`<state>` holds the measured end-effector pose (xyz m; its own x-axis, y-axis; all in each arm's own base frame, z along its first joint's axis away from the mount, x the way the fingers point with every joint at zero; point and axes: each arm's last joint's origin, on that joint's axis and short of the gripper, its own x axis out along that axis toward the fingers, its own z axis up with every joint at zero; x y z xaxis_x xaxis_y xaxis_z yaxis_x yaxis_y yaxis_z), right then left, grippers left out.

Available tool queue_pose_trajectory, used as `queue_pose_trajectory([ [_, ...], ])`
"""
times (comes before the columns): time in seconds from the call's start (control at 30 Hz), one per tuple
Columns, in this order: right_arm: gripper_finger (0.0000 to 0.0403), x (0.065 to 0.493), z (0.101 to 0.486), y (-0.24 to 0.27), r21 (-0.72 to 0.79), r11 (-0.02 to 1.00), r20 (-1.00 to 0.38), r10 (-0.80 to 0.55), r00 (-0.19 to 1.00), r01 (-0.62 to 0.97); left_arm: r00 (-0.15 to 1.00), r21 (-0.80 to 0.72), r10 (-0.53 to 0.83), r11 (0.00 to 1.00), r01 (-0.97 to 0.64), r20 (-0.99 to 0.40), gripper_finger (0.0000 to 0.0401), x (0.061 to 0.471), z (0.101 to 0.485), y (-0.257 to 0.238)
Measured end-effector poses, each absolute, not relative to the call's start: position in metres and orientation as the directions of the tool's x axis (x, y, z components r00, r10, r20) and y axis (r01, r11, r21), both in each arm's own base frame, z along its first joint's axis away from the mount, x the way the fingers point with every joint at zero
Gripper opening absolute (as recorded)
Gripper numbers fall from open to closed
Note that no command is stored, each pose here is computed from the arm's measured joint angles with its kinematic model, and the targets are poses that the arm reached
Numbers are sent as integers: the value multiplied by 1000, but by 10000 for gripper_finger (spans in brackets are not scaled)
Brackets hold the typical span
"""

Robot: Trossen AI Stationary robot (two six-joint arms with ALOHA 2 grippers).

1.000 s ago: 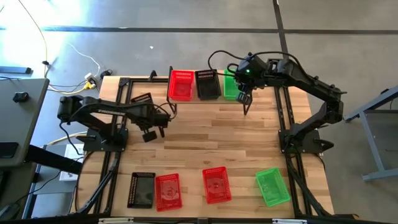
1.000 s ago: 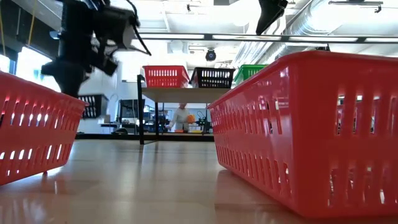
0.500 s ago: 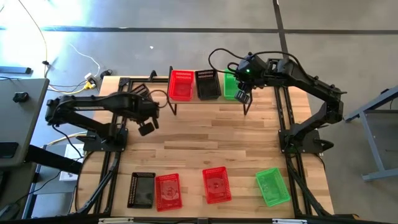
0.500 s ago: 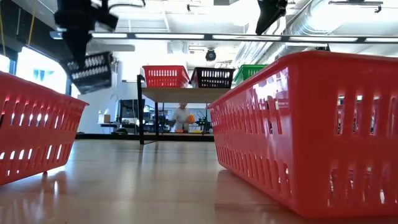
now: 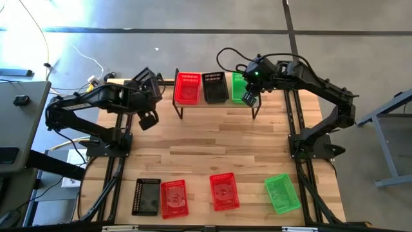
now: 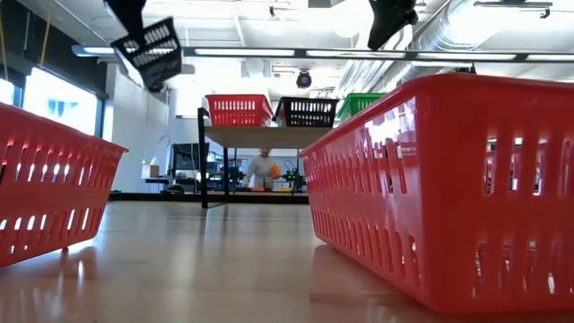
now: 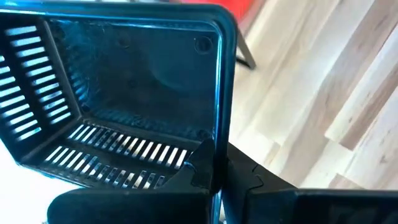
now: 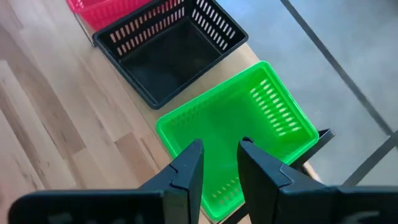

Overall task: Stack baskets on shelf by color
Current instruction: Stack the top black bin on the black bin on the shelf

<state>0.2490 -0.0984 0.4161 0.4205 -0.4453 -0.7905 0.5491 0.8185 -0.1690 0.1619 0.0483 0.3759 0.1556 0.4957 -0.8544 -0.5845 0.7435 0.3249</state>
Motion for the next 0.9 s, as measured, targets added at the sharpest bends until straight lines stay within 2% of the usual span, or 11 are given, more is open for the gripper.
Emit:
queue_pose_trajectory([
  [0.3, 83, 249, 416, -98, -68, 748, -791, -443, 422, 660, 239, 433, 620, 728, -532, -748, 0, 167, 417, 52],
  [0.53, 83, 252, 416, -90, -5, 713, -790, -432, 434, 701, 319, 468, 665, 721, -511, -676, 0, 187, 440, 59],
  [0.9, 83, 260, 417, -61, 10, 683, -763, -467, 447, 731, 372, 532, 684, 726, -436, -628, 0, 234, 441, 74],
])
